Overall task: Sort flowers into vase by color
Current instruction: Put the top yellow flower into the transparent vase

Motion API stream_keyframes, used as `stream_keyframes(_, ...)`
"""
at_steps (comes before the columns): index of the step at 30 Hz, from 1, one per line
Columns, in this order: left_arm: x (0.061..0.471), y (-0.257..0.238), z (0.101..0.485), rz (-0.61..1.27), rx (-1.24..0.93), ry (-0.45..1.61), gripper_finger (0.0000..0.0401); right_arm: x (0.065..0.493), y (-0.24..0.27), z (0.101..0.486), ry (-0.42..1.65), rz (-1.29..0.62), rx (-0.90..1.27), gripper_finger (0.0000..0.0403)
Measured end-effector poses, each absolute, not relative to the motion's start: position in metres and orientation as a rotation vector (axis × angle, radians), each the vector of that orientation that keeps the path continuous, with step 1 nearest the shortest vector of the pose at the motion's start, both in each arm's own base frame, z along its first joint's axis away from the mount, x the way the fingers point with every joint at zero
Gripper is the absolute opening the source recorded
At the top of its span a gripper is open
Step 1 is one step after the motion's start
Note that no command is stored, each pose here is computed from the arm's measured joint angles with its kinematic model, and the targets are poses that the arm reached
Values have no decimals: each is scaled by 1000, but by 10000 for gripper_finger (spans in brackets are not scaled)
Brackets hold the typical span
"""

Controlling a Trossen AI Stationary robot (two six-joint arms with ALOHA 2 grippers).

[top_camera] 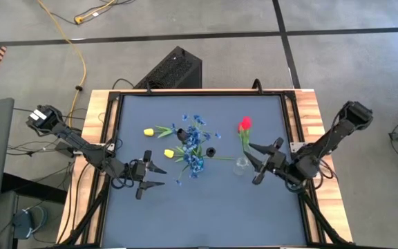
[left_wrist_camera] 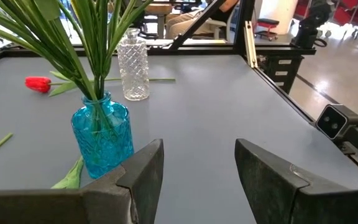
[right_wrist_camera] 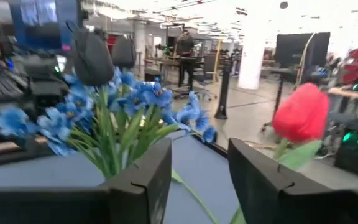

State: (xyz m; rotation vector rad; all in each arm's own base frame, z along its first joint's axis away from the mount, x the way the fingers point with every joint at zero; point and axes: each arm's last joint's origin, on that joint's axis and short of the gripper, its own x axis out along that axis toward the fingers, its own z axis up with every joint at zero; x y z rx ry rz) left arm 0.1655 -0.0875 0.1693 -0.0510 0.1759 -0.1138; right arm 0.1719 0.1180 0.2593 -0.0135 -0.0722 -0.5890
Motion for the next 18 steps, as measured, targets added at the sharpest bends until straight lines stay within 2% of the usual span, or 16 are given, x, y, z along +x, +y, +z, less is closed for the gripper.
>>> stream_keyframes(6,165,-87,169,-114,-51,177,187,158,125,265,-86,-550,51,219)
stream_keyframes(13,165,-87,166,-102,-46,206,187,148,136,274,-114,-474,167,219)
stream_keyframes(18,165,-86,164,-64,-35,221,187,158,153,282,-94,-331,205,219)
